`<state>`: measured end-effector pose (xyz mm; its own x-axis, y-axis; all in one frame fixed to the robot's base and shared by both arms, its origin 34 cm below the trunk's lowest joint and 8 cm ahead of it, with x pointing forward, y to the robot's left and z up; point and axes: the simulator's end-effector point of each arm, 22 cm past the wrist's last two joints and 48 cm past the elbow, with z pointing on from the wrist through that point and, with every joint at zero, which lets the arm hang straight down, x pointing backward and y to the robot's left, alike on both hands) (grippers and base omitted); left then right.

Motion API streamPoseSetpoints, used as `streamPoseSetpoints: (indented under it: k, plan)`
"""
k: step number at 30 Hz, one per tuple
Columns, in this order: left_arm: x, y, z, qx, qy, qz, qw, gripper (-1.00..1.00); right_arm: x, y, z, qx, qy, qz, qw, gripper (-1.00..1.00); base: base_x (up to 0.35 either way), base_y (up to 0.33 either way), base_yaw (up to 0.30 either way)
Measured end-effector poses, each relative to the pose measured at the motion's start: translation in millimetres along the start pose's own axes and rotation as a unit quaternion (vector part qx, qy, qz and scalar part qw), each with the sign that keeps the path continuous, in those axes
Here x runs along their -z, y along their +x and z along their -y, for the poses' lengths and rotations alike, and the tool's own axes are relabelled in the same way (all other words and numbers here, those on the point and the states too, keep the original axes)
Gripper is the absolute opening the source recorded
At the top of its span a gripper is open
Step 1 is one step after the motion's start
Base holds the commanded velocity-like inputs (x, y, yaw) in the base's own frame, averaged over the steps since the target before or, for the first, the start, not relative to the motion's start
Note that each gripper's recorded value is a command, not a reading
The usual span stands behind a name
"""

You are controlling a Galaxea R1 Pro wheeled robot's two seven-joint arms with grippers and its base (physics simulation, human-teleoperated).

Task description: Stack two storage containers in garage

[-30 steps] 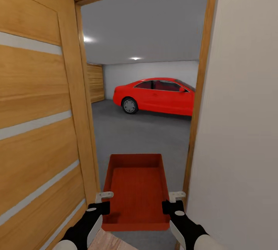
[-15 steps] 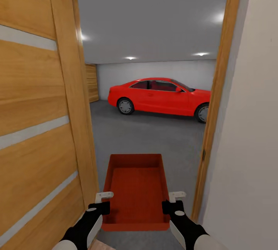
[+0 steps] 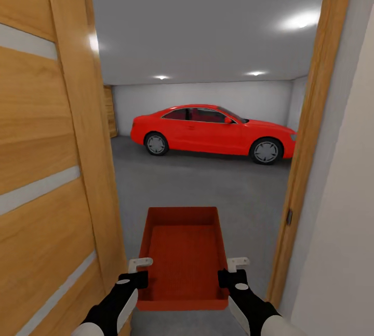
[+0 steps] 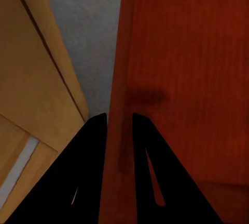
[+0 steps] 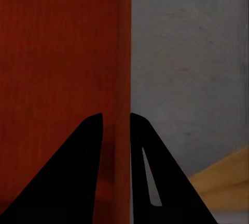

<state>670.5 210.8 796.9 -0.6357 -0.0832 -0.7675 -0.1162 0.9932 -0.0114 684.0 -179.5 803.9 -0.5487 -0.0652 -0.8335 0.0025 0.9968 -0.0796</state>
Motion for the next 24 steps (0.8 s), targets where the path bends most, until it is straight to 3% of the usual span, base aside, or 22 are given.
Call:
streamPoseSetpoints:
  k: [10, 24]
  plan:
    - [0.0, 0.1, 0.0, 0.0, 0.0, 0.0, 1.0, -1.0, 0.0, 0.0, 0.0, 0.0, 0.0, 0.0, 1.0, -1.0, 0.238, 0.246, -0.288]
    - [-0.3, -0.7, 0.1, 0.0, 0.0, 0.001, 1.0, -1.0, -0.4, -0.5, -0.1, -0.001, 0.0, 0.001, 1.0, -1.0, 0.026, 0.022, -0.124]
